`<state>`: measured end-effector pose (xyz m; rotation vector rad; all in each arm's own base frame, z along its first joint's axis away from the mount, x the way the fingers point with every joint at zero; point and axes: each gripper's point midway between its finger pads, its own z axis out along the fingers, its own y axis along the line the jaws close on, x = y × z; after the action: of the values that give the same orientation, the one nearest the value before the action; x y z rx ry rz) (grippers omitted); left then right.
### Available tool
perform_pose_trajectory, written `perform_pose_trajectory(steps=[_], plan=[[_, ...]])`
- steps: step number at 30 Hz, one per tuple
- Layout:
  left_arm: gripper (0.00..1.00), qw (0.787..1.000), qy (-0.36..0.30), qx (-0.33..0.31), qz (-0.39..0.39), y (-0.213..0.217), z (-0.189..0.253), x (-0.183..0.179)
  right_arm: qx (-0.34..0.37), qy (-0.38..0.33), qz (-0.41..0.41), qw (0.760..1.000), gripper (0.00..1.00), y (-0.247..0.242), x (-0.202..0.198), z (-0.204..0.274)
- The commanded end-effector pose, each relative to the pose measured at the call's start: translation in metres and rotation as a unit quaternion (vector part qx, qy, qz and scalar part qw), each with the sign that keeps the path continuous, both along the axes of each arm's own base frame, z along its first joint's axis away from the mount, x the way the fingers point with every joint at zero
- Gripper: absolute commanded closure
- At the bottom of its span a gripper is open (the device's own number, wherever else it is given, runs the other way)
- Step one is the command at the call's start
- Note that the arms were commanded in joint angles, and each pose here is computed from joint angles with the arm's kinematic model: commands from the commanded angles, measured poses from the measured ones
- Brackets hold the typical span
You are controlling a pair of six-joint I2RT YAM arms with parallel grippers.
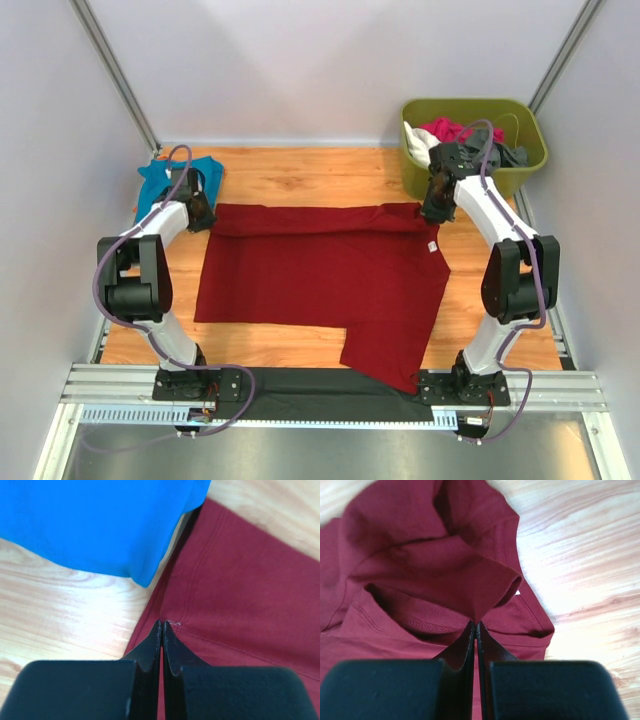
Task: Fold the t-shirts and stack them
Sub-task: Fold the tshirt
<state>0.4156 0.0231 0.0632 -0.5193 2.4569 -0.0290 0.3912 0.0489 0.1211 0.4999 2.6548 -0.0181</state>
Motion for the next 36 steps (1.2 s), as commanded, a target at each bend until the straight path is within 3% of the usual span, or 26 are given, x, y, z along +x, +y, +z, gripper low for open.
perform_pose_trajectory(steps=[1, 28, 29, 30, 32, 33, 36], plan=[[1.00, 1.000, -0.012, 0.017, 0.005, 0.008, 0.006, -0.002, 0.011, -0.012, -0.005, 1.000, 0.99, 0.000, 0.000, -0.001], [0.98, 0.997, 0.064, 0.026, 0.016, 0.013, -0.022, -0.021, 0.017, 0.103, -0.004, 0.995, 0.99, 0.003, -0.048, -0.081], [0.95, 0.998, 0.061, 0.027, 0.013, 0.013, -0.020, -0.020, 0.018, 0.104, -0.004, 0.994, 0.93, 0.003, -0.048, -0.081], [0.84, 0.998, 0.057, 0.025, 0.010, 0.012, -0.016, -0.019, 0.020, 0.104, -0.001, 0.994, 0.79, 0.004, -0.048, -0.079], [0.69, 0.999, 0.044, 0.017, 0.004, 0.009, -0.005, -0.015, 0.029, 0.084, 0.007, 0.996, 0.63, 0.008, -0.041, -0.065], [0.54, 0.999, 0.037, 0.014, 0.002, 0.008, 0.002, -0.012, 0.032, 0.075, 0.010, 0.997, 0.58, 0.009, -0.037, -0.057], [0.37, 1.000, 0.003, 0.005, -0.009, 0.002, 0.034, 0.000, 0.038, 0.026, 0.015, 0.999, 0.44, 0.012, -0.017, -0.020]])
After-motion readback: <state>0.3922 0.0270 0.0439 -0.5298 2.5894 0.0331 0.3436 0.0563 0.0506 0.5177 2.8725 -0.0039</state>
